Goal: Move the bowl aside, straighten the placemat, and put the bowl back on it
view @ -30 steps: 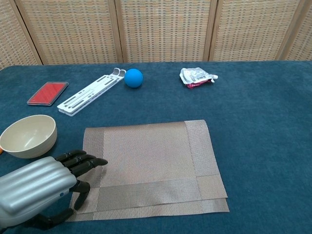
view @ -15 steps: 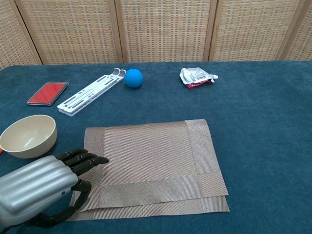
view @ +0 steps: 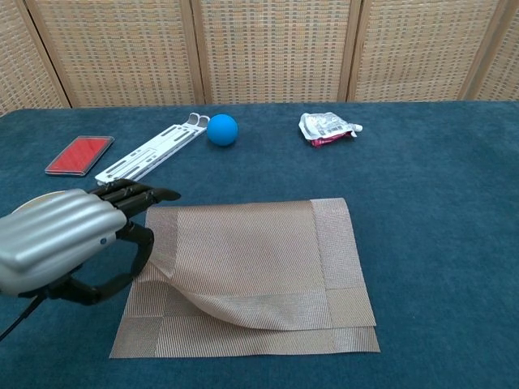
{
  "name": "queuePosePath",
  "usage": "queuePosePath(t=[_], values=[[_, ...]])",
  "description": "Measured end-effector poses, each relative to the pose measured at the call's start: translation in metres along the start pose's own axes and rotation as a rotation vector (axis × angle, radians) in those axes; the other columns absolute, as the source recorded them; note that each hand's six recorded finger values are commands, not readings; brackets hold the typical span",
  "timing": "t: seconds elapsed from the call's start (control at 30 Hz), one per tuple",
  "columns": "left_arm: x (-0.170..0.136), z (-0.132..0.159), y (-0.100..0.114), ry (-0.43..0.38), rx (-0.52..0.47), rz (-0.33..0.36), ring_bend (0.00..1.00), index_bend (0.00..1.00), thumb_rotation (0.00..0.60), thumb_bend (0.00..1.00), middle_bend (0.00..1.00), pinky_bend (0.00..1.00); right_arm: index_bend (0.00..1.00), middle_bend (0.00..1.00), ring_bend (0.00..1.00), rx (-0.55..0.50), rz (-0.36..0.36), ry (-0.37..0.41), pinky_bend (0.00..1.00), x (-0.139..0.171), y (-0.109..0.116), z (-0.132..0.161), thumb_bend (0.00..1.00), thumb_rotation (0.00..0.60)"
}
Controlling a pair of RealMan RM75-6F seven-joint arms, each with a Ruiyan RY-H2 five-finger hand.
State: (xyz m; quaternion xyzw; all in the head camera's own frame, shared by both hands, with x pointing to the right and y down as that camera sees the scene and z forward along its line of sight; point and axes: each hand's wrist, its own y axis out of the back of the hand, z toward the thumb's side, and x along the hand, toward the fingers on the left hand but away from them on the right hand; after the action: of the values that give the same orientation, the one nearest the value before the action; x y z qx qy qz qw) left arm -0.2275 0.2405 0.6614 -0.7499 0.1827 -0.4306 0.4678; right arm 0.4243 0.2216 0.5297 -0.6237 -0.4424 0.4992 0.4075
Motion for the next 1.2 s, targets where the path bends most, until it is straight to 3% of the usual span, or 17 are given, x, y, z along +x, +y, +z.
queuePosePath(t=[0.67,0.97,1.2], values=[[0.095,-0.04,0.054,0.074,-0.015,0.056,0.0,0.63,0.6,0.53,0.0,0.0,0.16,0.0,0.0,0.018,0.028,-0.114,0.0,-0.015,-0.007,-0.032,0.02,0.6],[0.148,-0.076,0.065,0.139,0.017,0.044,0.0,0.63,0.6,0.53,0.0,0.0,0.16,0.0,0.0,0.049,0.018,-0.161,0.0,-0.021,-0.006,-0.044,0.02,0.6],[0.196,-0.103,0.091,0.2,0.038,0.062,0.0,0.62,0.6,0.53,0.0,0.0,0.16,0.0,0.0,0.061,0.005,-0.172,0.0,-0.024,-0.004,-0.047,0.02,0.6]])
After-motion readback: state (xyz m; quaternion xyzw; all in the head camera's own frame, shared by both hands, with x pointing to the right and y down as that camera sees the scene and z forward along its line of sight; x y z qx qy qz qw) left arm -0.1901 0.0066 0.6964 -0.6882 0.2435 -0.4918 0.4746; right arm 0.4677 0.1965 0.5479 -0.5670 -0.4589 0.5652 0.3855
